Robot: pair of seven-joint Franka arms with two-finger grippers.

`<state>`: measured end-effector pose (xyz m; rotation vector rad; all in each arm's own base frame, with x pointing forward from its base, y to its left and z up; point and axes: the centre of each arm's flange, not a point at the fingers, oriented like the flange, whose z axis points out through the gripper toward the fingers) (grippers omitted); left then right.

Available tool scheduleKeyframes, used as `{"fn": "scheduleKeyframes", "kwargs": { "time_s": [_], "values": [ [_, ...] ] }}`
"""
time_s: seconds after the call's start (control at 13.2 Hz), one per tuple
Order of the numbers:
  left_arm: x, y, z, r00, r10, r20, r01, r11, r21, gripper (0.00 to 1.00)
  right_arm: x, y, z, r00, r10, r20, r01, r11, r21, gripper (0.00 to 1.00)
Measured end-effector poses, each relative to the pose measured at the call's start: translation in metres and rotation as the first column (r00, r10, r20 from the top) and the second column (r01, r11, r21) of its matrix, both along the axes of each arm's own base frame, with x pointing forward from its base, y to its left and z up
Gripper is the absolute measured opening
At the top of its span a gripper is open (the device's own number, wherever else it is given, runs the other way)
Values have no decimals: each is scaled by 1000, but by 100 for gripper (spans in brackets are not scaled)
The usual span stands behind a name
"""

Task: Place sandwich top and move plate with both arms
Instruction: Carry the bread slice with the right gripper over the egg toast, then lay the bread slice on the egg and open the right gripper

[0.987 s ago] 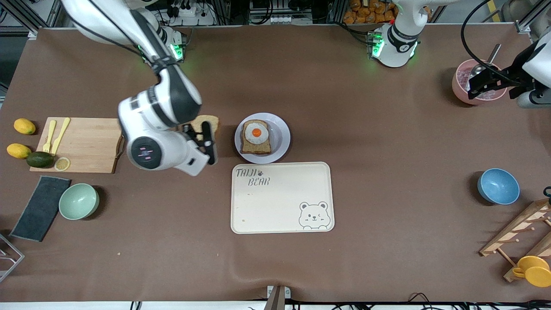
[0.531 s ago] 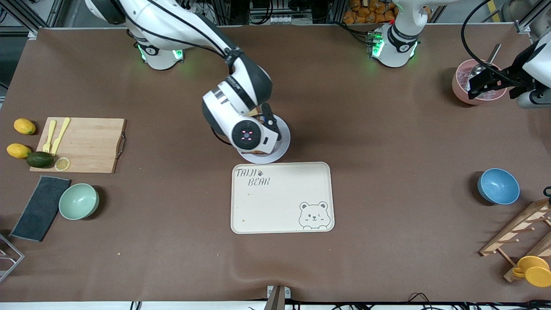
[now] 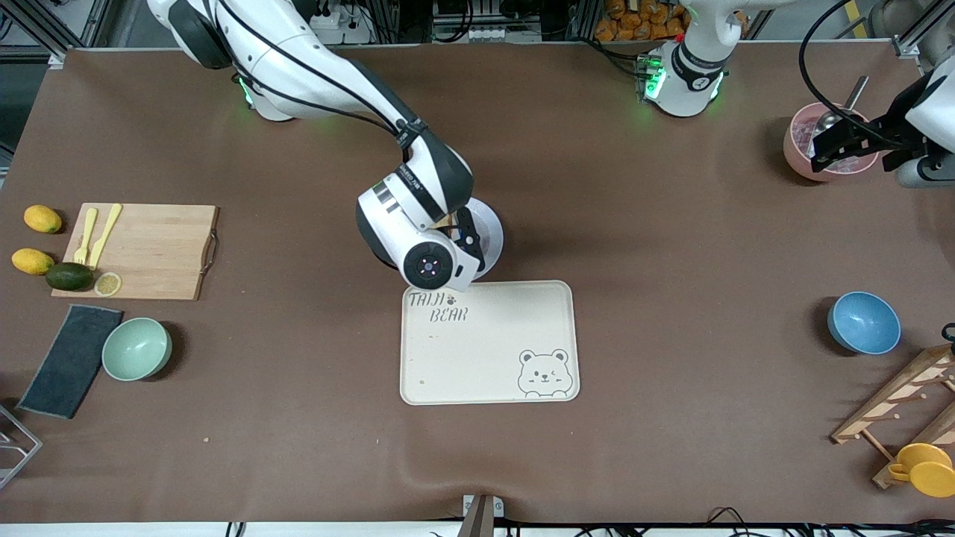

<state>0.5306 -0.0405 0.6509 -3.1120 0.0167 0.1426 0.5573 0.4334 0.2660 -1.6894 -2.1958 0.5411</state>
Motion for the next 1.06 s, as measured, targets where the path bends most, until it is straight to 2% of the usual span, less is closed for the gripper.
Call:
{"fn": "scheduleKeyframes", "kwargs": {
  "time_s": [0.3,0.53,0.61,0.76,1.06],
  "values": [
    [1,0,-2,1000,0,-4,0,1000,0,100,-4,11,-6,999,-33,16,33,999,-1,9],
    [2,0,-3,1000,0,-5,0,1000,0,100,-2,17,-11,998,-38,46,37,999,18,9],
    [2,0,-3,1000,0,-5,0,1000,0,100,-1,17,-11,998,-40,53,39,999,23,14],
    [2,0,-3,1000,0,-5,0,1000,0,100,0,18,-11,997,-42,57,41,999,26,33],
    [2,0,-3,1000,0,-6,0,1000,0,100,7,10,-4,997,-58,54,57,998,18,79]
  ]
}}
